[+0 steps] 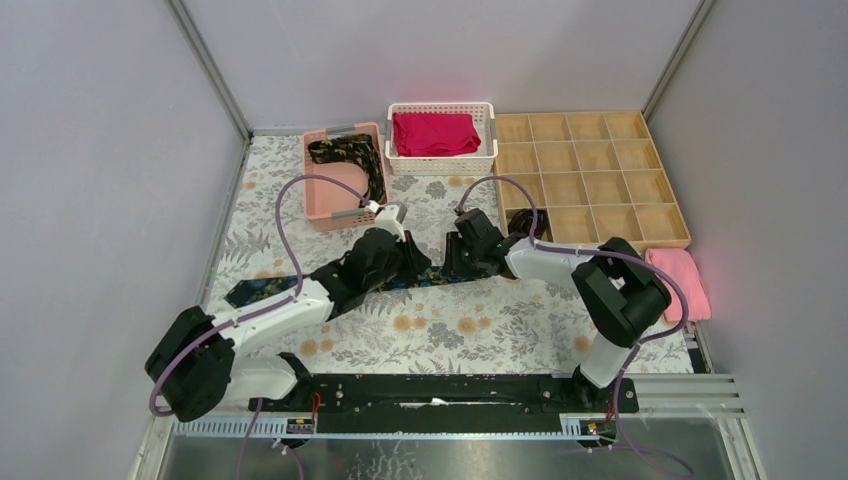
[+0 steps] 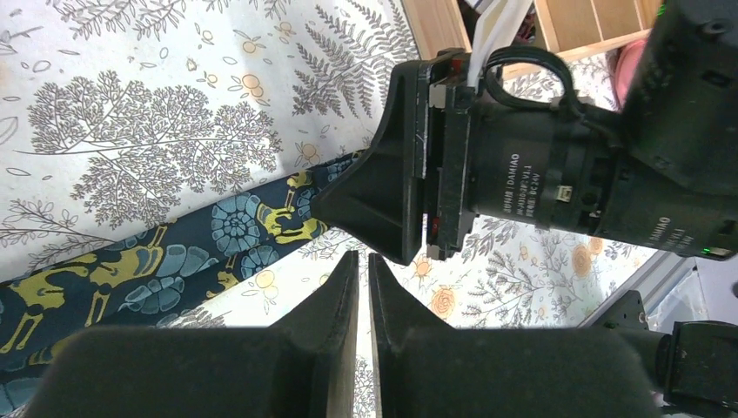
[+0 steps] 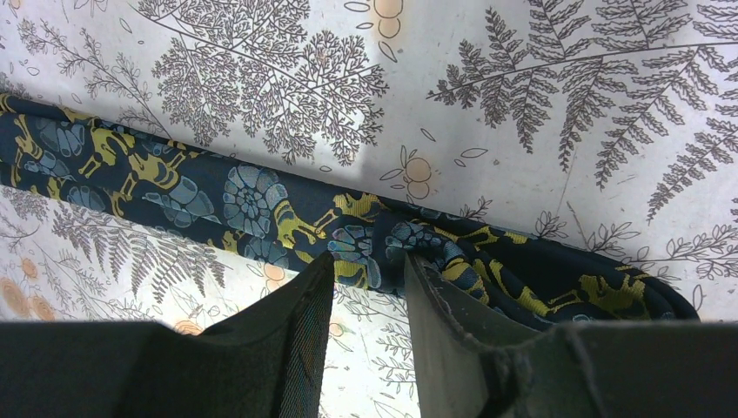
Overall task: Roll the ties
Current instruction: Roll the tie at the center of the board.
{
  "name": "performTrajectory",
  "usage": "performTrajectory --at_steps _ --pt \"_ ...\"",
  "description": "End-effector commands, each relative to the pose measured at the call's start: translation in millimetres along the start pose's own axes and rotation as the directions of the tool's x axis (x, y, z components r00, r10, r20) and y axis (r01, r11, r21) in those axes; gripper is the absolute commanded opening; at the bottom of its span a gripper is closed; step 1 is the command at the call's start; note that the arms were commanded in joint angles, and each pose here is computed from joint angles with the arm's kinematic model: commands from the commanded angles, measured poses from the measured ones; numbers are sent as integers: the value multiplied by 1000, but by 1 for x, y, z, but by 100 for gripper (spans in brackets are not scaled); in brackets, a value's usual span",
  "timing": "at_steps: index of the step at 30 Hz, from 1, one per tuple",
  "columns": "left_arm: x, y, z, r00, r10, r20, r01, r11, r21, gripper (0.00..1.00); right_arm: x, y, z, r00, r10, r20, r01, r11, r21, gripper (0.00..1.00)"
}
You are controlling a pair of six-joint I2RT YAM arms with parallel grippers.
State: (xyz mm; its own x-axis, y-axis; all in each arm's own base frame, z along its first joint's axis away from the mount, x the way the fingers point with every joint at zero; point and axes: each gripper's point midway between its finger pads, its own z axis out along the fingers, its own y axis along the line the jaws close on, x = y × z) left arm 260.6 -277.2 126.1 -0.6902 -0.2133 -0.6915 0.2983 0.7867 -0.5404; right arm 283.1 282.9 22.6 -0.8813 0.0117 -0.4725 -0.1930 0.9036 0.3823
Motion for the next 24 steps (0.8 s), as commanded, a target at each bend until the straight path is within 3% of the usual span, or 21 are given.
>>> performTrajectory --at_steps 1,12,18,24 --pt "-11 7 -11 999 22 48 -21 999 -27 14 -10 6 -6 1000 -7 18 8 1000 -7 43" --pt "-10 5 -11 998 11 56 -11 1000 -1 15 -74 30 -82 973 -40 229 44 999 -12 57" --pt "-8 -21 2 1000 27 5 -27 994 106 15 -63 -17 -99 964 -37 264 -12 984 179 61" --pt "6 -54 32 996 36 -87 -14 969 245 14 -41 -41 -108 952 11 304 -70 981 183 65"
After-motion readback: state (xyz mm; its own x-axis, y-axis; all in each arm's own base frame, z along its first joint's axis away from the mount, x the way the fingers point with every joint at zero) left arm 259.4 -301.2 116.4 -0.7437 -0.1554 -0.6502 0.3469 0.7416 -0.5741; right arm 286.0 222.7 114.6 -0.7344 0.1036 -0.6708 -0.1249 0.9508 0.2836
